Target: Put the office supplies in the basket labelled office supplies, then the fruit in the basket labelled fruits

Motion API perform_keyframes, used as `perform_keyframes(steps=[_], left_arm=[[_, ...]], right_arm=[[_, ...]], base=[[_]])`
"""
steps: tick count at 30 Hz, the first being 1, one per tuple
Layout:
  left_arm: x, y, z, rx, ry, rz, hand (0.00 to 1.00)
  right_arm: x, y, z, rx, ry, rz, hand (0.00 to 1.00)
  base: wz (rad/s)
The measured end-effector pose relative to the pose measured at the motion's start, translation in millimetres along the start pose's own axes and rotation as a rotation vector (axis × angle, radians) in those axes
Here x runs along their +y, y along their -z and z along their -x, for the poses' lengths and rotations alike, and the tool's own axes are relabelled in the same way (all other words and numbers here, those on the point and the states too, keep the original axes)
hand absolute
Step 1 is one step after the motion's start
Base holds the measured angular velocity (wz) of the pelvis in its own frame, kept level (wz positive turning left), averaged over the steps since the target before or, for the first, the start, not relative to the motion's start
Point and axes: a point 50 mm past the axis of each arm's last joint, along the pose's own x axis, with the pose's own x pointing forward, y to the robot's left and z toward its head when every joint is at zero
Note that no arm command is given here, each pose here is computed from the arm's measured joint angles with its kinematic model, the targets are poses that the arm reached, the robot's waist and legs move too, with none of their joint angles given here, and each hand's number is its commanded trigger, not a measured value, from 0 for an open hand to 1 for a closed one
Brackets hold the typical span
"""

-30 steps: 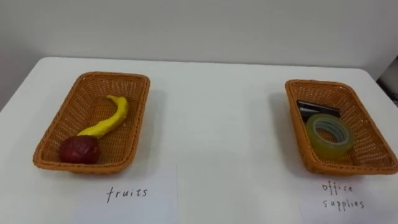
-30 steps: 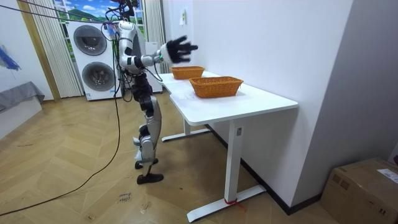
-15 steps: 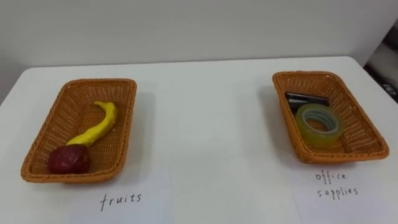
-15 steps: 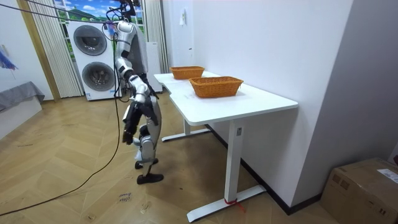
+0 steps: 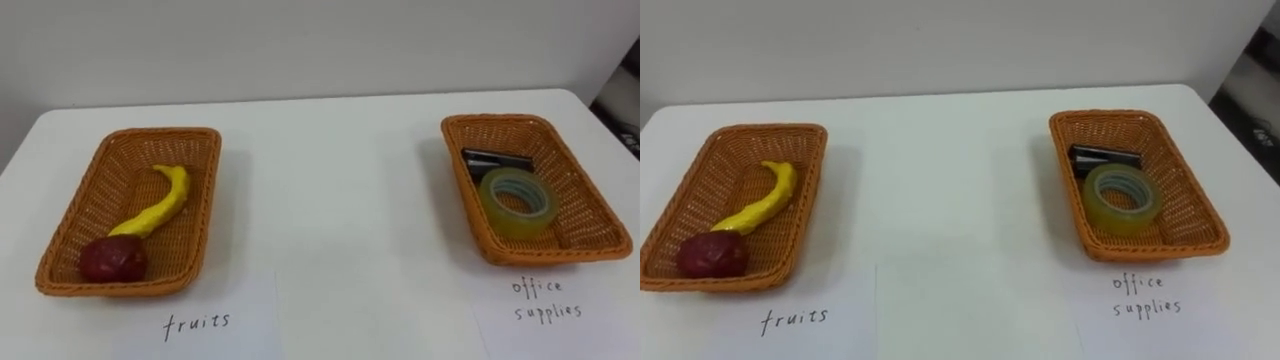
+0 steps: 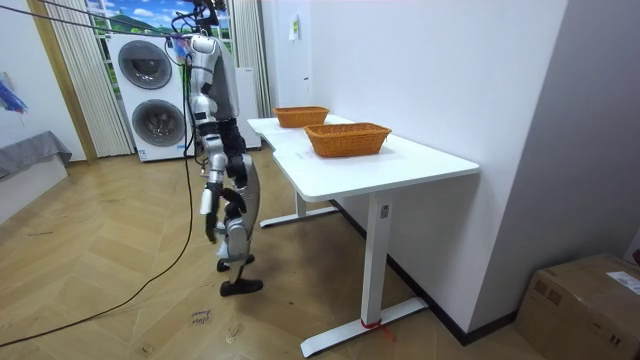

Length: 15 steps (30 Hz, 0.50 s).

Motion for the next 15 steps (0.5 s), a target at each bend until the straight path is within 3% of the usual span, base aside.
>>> perform_keyframes(steps=[3,6,11,15], left_arm=[[-2.5,-7.9,-2.7,-0.010,0.009,-0.041,0.00],[-4.8,-7.1,-3.8,0.011,0.016,-0.055,0.00],[-4.5,-3.6,-3.6,0.034,0.007,-0.076,0.00],[-6.8,-3.0,-2.9,0.042,0.011,-0.095,0.00]], right_arm=[[27.7,-1.3,6.2,-0.132,-0.184,0.517,0.00],[55.6,-5.6,14.1,-0.212,-0.294,0.737,0.00],[80.9,-7.6,23.9,-0.293,-0.408,0.959,0.00],[86.3,-8.7,26.1,-0.304,-0.443,1.001,0.00]], base=[[-0.08],[0.07],[0.12],[0.06]])
